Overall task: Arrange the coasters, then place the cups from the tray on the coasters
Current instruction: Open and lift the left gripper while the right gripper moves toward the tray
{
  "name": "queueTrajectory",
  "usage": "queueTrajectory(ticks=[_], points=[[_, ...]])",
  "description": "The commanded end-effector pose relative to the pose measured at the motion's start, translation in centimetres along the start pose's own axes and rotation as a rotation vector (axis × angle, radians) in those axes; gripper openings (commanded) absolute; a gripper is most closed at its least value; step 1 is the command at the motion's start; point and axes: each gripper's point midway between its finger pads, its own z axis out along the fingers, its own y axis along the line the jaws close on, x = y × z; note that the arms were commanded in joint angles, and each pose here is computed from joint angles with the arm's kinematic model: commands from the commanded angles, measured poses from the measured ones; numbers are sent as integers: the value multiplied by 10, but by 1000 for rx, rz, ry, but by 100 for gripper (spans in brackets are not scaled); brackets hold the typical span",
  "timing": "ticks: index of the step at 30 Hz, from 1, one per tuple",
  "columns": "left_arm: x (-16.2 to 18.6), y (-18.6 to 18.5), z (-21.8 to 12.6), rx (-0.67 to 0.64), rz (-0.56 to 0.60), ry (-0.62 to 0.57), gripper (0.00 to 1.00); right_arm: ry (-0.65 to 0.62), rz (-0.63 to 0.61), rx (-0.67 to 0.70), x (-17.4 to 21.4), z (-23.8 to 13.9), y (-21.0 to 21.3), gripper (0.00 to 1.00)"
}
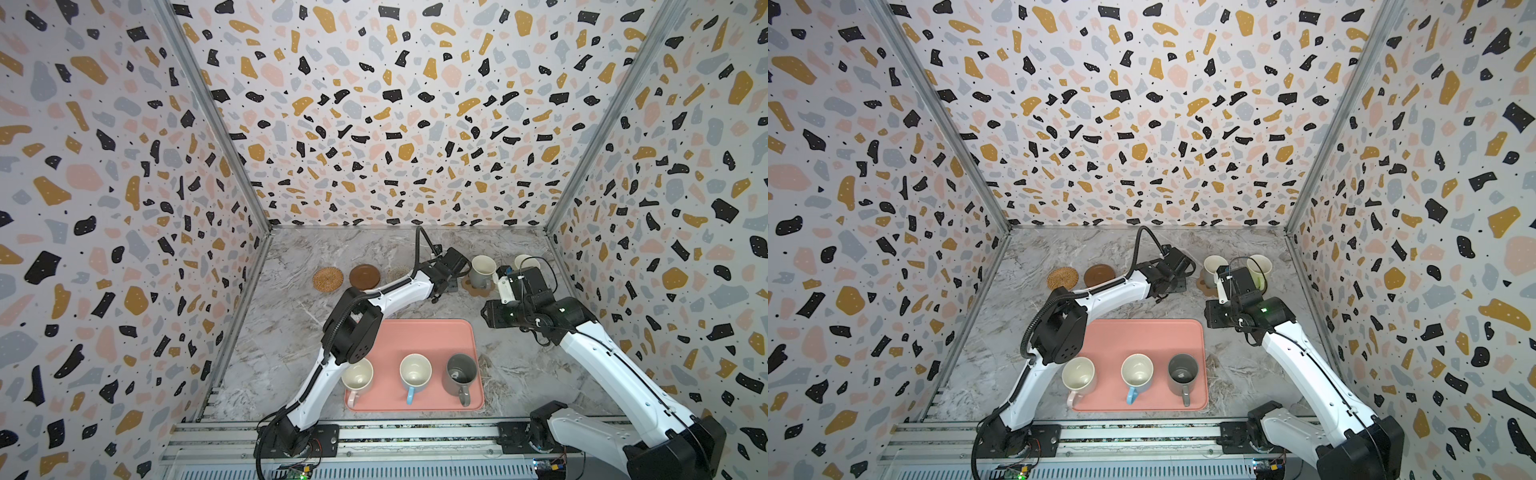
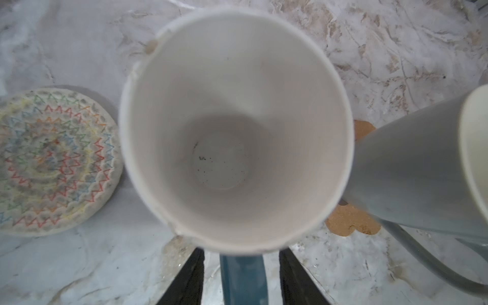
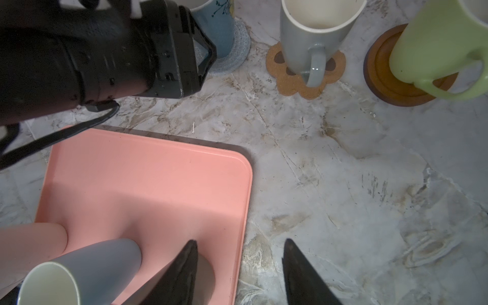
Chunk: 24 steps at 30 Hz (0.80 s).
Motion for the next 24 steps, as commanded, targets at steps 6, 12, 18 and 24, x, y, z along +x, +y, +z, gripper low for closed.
queueTrajectory(ticks=[6, 12, 18, 24], points=[[-26, -13, -51, 107, 5, -81, 54, -18, 23, 20, -5, -16, -3, 54], [-35, -9, -85, 146, 53, -131, 56, -21, 45, 24, -8, -19, -3, 54], [-39, -2, -118, 180, 142, -174, 57, -31, 77, 28, -6, -24, -5, 54], [-44, 20, -152, 188, 170, -245, 60, -25, 120, 21, 0, -26, -5, 54]])
